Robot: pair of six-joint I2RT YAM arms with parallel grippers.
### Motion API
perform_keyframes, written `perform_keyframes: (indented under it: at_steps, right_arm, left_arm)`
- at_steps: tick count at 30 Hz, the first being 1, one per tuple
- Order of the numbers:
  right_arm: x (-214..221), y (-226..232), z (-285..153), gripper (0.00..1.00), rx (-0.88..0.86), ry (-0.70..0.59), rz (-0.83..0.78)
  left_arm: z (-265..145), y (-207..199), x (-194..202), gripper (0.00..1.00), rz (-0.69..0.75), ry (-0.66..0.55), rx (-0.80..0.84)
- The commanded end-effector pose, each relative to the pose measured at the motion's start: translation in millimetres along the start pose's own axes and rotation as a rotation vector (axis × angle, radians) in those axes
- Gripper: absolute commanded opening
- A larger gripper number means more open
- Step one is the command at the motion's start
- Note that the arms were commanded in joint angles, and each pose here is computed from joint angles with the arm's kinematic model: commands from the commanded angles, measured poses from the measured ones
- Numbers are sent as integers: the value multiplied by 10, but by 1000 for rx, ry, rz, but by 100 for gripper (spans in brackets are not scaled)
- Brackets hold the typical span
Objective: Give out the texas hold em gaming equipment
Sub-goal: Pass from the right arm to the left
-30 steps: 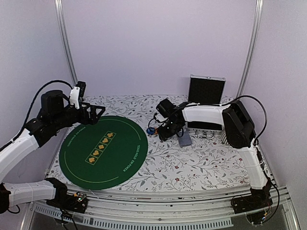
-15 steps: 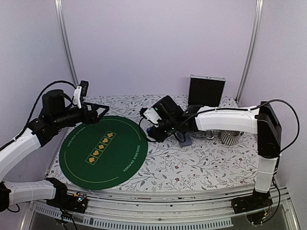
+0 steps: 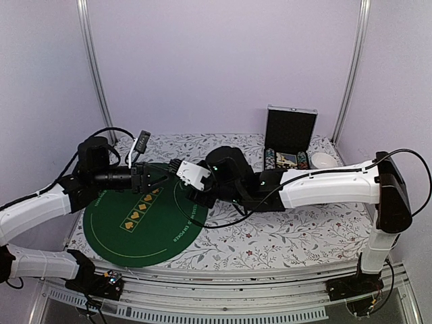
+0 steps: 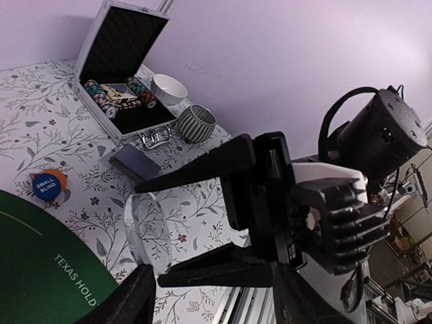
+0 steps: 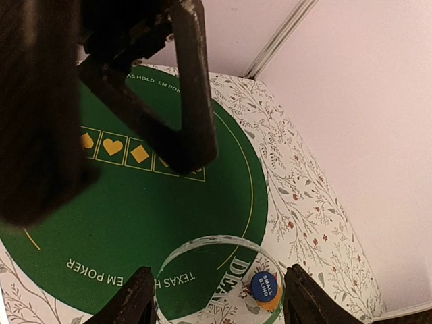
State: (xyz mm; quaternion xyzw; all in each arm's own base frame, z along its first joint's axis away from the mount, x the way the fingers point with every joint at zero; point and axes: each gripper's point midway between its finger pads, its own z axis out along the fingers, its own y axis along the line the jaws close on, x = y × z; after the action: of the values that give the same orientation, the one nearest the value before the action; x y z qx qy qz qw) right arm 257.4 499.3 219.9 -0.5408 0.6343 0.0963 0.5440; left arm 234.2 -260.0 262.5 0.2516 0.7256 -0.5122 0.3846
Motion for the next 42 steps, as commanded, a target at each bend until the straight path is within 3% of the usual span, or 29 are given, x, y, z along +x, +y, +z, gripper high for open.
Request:
perform_keyframes:
  at_steps: [1, 6, 14, 19, 23, 25, 28, 29, 33, 36, 39, 40, 42]
  right_arm:
    - [-388, -97, -120, 37, 64, -107, -41]
    - [-472, 17, -157, 37, 71, -125, -89]
    - [-491, 48, -158, 37, 78, -128, -110]
    - [-494, 50, -141, 37, 83, -132, -119]
    - [-504, 49, -149, 36, 81, -136, -120]
    - [-508, 56, -154, 36, 79, -139, -120]
    - [-503, 43, -153, 36, 86, -138, -122]
    - [-507, 36, -157, 36, 89, -140, -120]
    - [-482, 1, -173, 37, 112, -139, -112]
    - [-460, -86, -222, 57, 158, -137, -90]
    - [-396, -161, -320, 92, 196, -133, -59]
    - [-372, -198, -362, 99, 210, -131, -48]
    - [-324, -258, -458, 99, 226, -130, -25]
  left_arm:
    - [91, -100, 94, 61, 27, 30, 39]
    - [155, 51, 137, 55, 5, 45, -11]
    - [218, 116, 214, 37, -22, 77, -10]
    - [220, 113, 241, 43, -8, 92, -9]
    - [219, 171, 216, 43, 7, 82, -45]
    - [235, 177, 222, 33, -1, 85, -39]
    - [256, 125, 229, 4, -13, 96, -1]
    - [257, 105, 230, 0, -15, 97, 11]
    - [224, 9, 214, 0, -4, 88, 50]
    - [184, 40, 145, 0, -11, 43, 15]
    - [129, 201, 51, 0, -41, -7, -72]
    - [102, 274, 18, 0, -63, -23, -101]
    - [29, 450, -58, 0, -102, -56, -157]
